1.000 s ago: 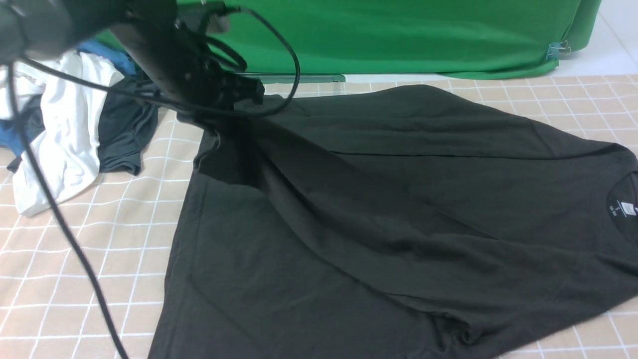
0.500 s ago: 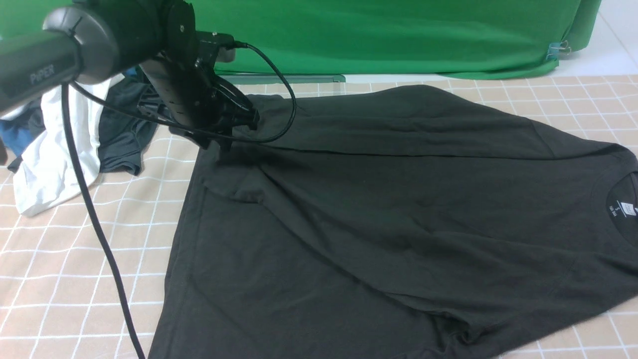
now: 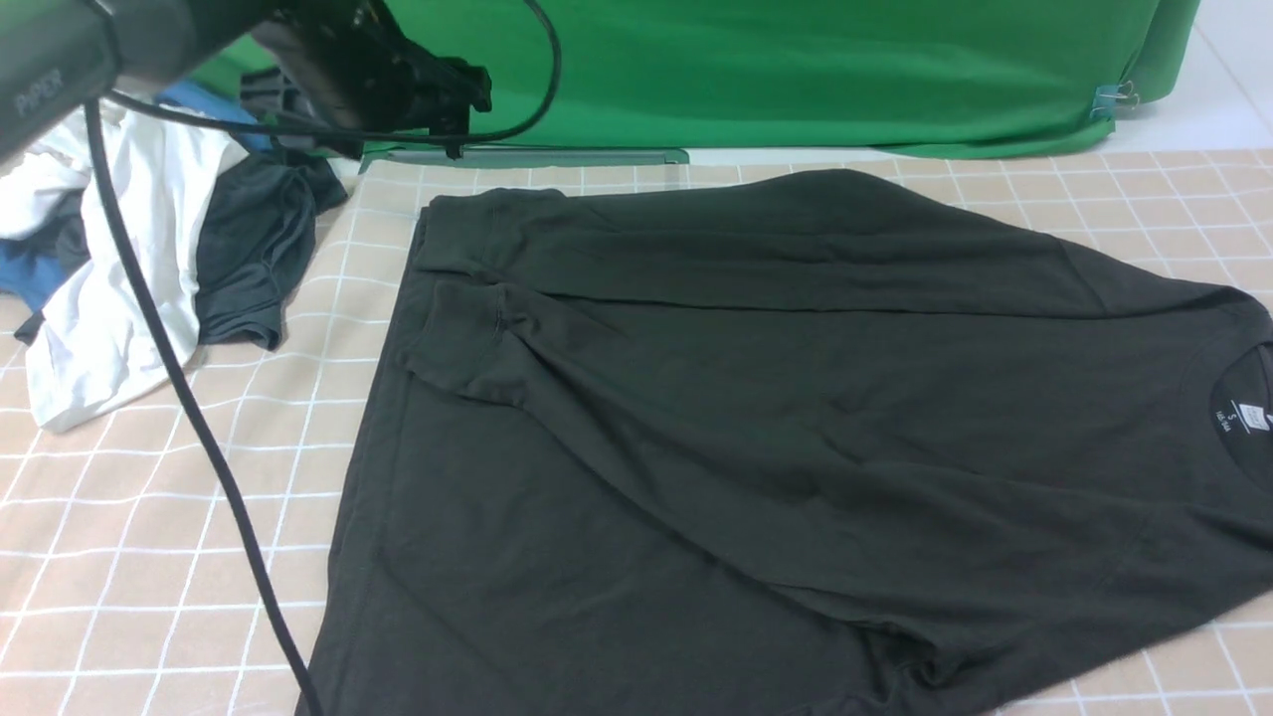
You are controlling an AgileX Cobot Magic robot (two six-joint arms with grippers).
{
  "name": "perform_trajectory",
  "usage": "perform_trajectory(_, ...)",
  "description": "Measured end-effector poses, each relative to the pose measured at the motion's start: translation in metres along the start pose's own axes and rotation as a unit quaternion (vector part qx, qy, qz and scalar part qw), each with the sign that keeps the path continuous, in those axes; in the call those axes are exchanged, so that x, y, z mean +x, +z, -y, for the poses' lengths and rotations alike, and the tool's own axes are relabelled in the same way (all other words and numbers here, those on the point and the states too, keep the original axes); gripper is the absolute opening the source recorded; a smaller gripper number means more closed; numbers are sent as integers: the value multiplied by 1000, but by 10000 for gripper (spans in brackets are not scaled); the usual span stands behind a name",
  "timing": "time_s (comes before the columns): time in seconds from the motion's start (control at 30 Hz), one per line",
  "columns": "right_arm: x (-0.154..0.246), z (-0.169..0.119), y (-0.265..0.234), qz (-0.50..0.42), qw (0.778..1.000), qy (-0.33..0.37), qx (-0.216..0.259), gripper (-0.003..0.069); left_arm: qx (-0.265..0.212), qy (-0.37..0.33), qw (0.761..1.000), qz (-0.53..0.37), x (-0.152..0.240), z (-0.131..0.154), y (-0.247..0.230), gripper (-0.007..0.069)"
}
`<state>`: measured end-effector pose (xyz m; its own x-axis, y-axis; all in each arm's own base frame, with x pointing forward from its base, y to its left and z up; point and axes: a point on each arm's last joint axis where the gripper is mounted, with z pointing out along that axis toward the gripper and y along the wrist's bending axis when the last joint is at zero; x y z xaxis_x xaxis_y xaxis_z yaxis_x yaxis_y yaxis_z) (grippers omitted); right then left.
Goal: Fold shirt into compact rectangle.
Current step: 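Grab the top left corner of the dark shirt with the left gripper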
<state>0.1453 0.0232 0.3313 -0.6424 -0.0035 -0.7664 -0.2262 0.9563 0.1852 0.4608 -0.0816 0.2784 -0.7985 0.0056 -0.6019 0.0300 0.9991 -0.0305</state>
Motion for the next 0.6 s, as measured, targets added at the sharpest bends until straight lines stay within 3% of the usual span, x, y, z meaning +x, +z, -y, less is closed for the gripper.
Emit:
perform_trajectory(0.13,-1,2,9,-18,1000,-1,-5,52,27,-77,996,-36,6,-20,18,533)
perform_trajectory(0.33,-1,-4,21,-39,999,-19,-28,52,114,-208,969,-65,8,-37,33,517)
perform_trajectory(0.6,-2,-11,27,-43,998,-34,-45,52,122,-228,963,-76,18,-37,67,517)
